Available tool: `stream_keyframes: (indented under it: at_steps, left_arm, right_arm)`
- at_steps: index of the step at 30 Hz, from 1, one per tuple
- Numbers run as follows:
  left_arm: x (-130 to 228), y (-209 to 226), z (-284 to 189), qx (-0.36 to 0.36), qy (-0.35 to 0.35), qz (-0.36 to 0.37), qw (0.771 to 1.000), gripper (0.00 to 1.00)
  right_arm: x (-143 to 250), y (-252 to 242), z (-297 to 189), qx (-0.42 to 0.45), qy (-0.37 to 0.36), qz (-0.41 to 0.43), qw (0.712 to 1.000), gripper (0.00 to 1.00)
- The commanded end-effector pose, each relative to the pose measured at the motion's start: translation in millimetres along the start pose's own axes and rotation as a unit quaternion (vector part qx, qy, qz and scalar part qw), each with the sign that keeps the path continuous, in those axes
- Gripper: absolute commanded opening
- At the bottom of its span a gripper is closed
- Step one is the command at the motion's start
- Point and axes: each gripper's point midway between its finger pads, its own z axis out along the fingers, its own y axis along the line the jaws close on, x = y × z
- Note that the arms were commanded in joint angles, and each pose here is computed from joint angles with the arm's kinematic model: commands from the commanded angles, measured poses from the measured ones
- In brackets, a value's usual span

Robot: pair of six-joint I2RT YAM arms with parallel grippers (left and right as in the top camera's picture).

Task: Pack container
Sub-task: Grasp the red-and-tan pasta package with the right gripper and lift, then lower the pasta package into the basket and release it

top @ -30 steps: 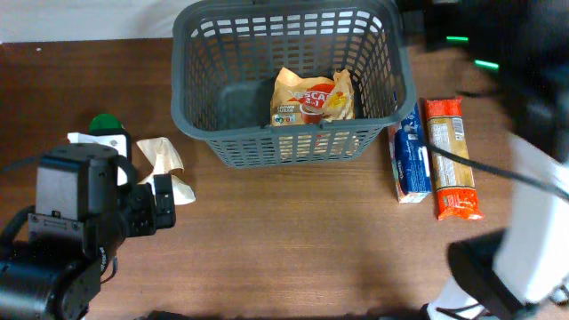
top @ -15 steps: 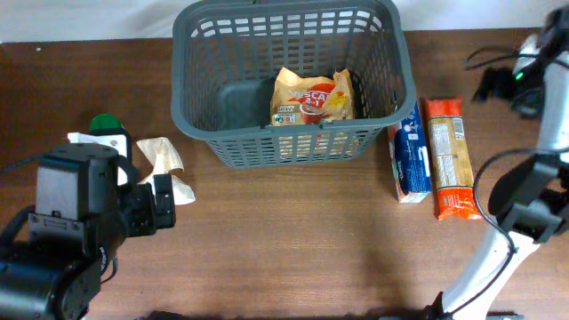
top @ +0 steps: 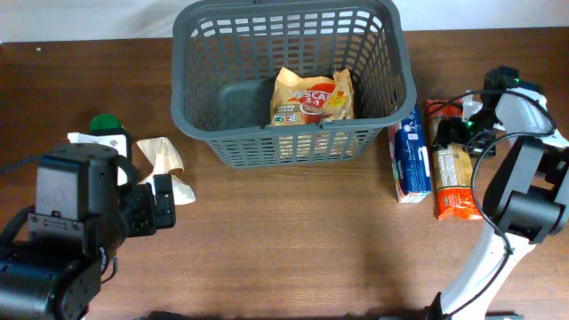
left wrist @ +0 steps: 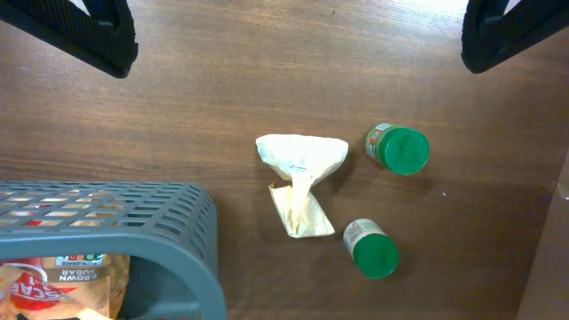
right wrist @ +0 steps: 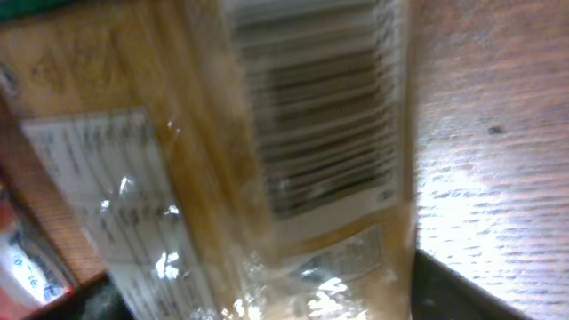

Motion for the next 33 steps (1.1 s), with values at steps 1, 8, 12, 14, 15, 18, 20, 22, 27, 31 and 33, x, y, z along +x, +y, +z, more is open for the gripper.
stream_keyframes:
  at_steps: [1,8,12,14,15,18,20,22,27,31,33]
  left_arm:
    - [-0.5,3.4,-1.9,-0.006,-0.004,-0.004,1.0,0.99]
    - [-0.5,3.3,-1.9,-0.006,-0.004,-0.004,1.0,0.99]
    - [-0.5,3.4,-1.9,-0.006,-0.004,-0.004,1.0,0.99]
    - [-0.5,3.4,-1.9,-0.006,-0.004,-0.004,1.0,0.99]
    - [-0.5,3.4,-1.9,-0.006,-0.004,-0.004,1.0,0.99]
    - [-0.5,3.4,-1.9,-0.006,-0.004,-0.004,1.0,0.99]
    - [-0.5,3.4,-1.9,-0.006,-0.004,-0.004,1.0,0.99]
    - [-0.5,3.3,-1.9,-0.006,-0.004,-0.004,1.0,0.99]
    - [-0.5,3.4,-1.9,-0.006,-0.004,-0.004,1.0,0.99]
    - [-0.5,3.3,-1.9,-0.006,-0.004,-0.004,1.0,0.99]
    - [-0.5,3.4,-1.9,-0.006,-0.004,-0.004,1.0,0.99]
  right_arm:
    - [19.9,0.5,18.8,-0.003,0.034,0.037,0.999,0.09]
    - [-32.1,26.2,-133.3,-0.025,-0.117,0.042,0.992,0.04]
    - [-31.3,88.7,-323.4,-0.036,-0.324,-0.046,0.944,0.04]
    - [-11.7,127.5,-388.8,-0.035,-0.403,-0.116,0.907,0.04]
    - [-4.1,141.3,-405.0,-0.036,-0.423,-0.141,0.894,0.04]
    - [49.5,227.9,-466.7,-0.034,-0.502,-0.326,0.8,0.04]
    - [78.1,276.6,-472.3,-0.027,-0.511,-0.447,0.734,0.04]
    - [95.0,310.3,-463.0,-0.013,-0.5,-0.538,0.679,0.04]
    - [78.2,364.4,-399.0,0.025,-0.435,-0.646,0.627,0.04]
    - [19.3,395.7,-319.7,0.033,-0.383,-0.669,0.636,0.04]
    - [-10.6,413.3,-276.3,0.029,-0.37,-0.661,0.653,0.04]
